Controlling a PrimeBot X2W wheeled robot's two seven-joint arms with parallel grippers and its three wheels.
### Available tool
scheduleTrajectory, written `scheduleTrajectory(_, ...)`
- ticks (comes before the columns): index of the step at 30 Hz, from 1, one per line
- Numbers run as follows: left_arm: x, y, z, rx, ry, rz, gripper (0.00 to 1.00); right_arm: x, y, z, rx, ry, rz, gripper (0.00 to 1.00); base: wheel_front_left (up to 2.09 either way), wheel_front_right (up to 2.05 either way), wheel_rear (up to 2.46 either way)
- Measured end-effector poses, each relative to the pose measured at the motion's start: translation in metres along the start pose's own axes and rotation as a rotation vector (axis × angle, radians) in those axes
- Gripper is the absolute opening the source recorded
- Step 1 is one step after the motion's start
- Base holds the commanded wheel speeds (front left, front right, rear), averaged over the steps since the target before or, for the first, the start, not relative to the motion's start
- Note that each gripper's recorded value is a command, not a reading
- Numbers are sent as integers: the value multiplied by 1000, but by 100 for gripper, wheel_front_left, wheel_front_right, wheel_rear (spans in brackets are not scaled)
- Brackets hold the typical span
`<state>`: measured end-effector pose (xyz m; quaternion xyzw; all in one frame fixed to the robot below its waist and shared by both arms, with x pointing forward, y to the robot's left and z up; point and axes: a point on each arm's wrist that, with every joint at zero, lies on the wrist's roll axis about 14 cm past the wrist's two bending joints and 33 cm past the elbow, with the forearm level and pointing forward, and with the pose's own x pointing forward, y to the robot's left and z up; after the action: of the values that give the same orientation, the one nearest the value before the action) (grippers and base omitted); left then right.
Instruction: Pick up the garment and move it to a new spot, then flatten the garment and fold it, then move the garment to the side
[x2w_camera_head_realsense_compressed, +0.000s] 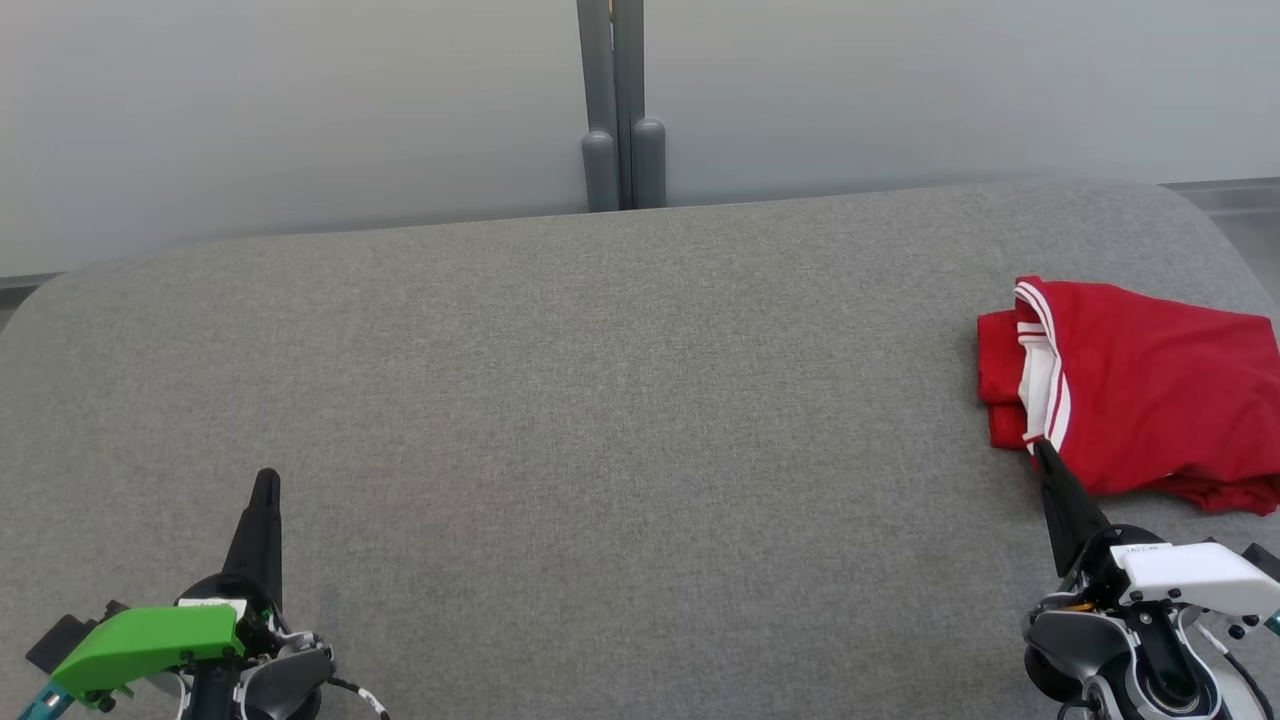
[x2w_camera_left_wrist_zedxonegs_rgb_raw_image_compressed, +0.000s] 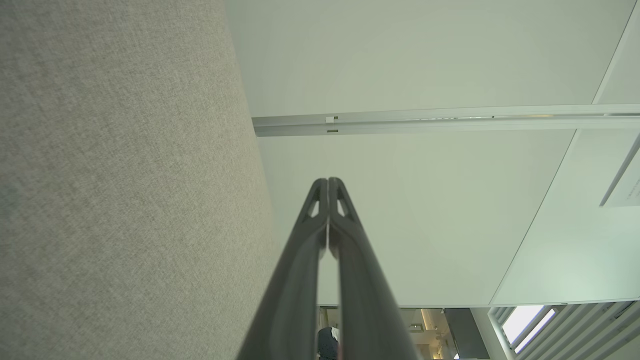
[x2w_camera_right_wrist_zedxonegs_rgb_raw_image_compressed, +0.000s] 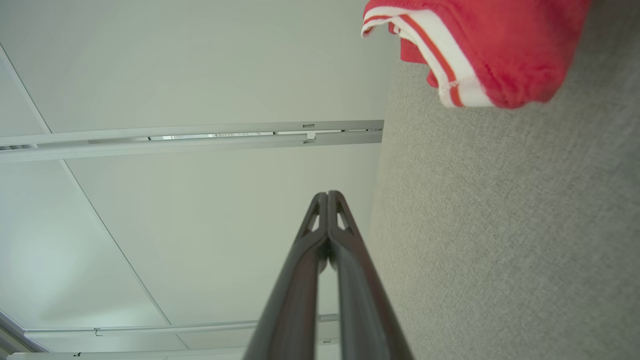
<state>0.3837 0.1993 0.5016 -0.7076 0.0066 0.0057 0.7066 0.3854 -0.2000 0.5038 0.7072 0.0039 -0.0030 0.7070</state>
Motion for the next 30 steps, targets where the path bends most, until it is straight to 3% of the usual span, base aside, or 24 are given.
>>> scheduleTrajectory(30,1,-2,0,-3,0,-5,0,0,0,0,2,0,1,0,0,0,0)
